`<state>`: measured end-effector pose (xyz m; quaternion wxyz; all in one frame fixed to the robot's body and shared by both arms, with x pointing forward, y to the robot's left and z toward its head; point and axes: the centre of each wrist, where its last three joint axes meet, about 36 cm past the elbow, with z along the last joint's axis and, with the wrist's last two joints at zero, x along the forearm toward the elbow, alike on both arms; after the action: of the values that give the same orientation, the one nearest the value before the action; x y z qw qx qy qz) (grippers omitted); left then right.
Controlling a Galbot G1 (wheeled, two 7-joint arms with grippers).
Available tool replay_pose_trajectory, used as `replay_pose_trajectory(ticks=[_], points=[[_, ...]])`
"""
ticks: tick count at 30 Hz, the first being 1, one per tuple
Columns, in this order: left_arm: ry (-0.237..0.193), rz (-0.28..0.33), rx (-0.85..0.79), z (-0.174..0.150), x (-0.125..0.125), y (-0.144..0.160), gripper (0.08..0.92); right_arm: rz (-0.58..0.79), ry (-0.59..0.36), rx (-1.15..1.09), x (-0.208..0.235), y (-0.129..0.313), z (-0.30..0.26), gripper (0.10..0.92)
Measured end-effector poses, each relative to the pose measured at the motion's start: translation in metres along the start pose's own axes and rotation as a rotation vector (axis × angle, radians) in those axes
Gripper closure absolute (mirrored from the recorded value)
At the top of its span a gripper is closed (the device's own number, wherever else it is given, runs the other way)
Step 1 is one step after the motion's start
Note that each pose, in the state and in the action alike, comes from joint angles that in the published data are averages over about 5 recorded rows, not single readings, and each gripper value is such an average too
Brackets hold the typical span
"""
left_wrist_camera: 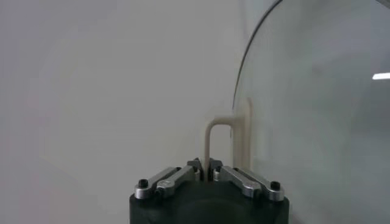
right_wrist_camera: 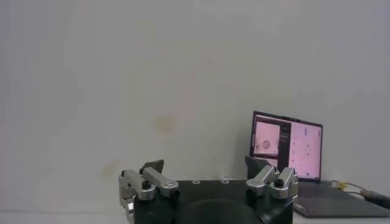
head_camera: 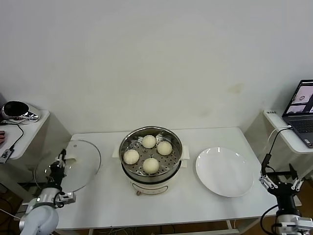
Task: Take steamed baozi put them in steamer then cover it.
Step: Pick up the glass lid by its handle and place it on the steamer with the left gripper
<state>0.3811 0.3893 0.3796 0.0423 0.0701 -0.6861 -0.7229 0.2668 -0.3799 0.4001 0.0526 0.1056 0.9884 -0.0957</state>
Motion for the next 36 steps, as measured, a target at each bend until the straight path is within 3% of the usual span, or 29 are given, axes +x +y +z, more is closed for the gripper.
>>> replay_pose_trajectory(ticks=[6, 12, 25, 36], points=[[0.008, -0.053, 0.076, -0.022, 0.001, 0.045, 0.853, -0.031, 0.003, 0.013, 0.003, 0.011, 0.003, 0.2], [-0.04, -0.047, 0.144, -0.059, -0.002, 0.07, 0.853, -0.043, 0.007, 0.036, 0.003, 0.026, 0.01, 0.2], [-0.137, 0.044, 0.182, -0.169, -0.018, 0.088, 0.853, -0.06, 0.032, 0.083, 0.0, 0.06, 0.026, 0.2], [-0.173, 0.087, 0.117, -0.243, -0.025, 0.088, 0.853, -0.081, 0.035, 0.091, -0.004, 0.072, 0.032, 0.2]])
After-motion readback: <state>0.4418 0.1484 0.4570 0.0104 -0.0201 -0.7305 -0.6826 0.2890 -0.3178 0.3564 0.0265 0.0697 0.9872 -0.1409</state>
